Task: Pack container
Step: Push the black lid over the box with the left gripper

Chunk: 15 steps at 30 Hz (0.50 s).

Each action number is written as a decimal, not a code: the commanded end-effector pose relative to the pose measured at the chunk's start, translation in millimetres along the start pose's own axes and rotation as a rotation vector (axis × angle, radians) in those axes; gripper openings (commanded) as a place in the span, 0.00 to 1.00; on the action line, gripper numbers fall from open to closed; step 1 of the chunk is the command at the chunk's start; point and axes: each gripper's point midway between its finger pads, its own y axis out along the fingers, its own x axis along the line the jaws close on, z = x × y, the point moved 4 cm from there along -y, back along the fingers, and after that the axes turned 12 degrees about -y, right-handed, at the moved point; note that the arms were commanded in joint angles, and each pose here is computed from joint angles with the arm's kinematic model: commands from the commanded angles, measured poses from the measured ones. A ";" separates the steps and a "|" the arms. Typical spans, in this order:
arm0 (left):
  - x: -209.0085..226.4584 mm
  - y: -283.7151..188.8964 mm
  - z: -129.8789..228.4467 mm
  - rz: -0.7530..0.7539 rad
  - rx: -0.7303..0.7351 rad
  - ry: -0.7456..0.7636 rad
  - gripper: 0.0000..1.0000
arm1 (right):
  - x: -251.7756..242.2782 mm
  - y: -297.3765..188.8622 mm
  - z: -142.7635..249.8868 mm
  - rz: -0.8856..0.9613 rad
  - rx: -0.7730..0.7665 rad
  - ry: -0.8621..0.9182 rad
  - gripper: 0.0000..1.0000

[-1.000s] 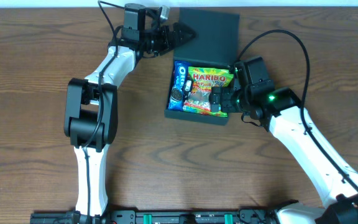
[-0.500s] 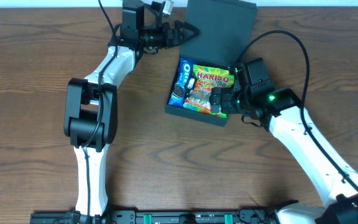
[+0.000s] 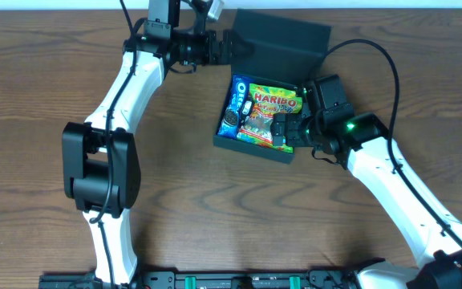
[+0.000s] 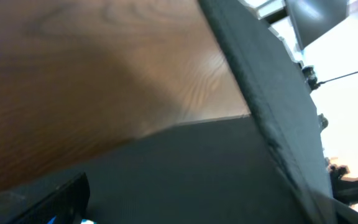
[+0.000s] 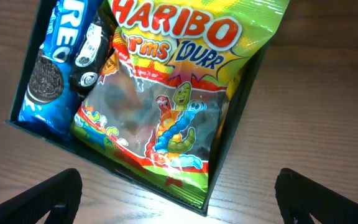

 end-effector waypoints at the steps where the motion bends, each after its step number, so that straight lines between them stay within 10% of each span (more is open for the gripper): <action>1: -9.3 -5.4 4.3 -0.028 0.007 0.112 0.96 | -0.6 1.4 1.6 0.013 0.003 0.009 0.99; 15: -31.2 -46.0 49.5 -0.296 0.098 0.120 0.96 | 31.2 -28.3 -7.4 -0.100 -0.099 -0.045 0.99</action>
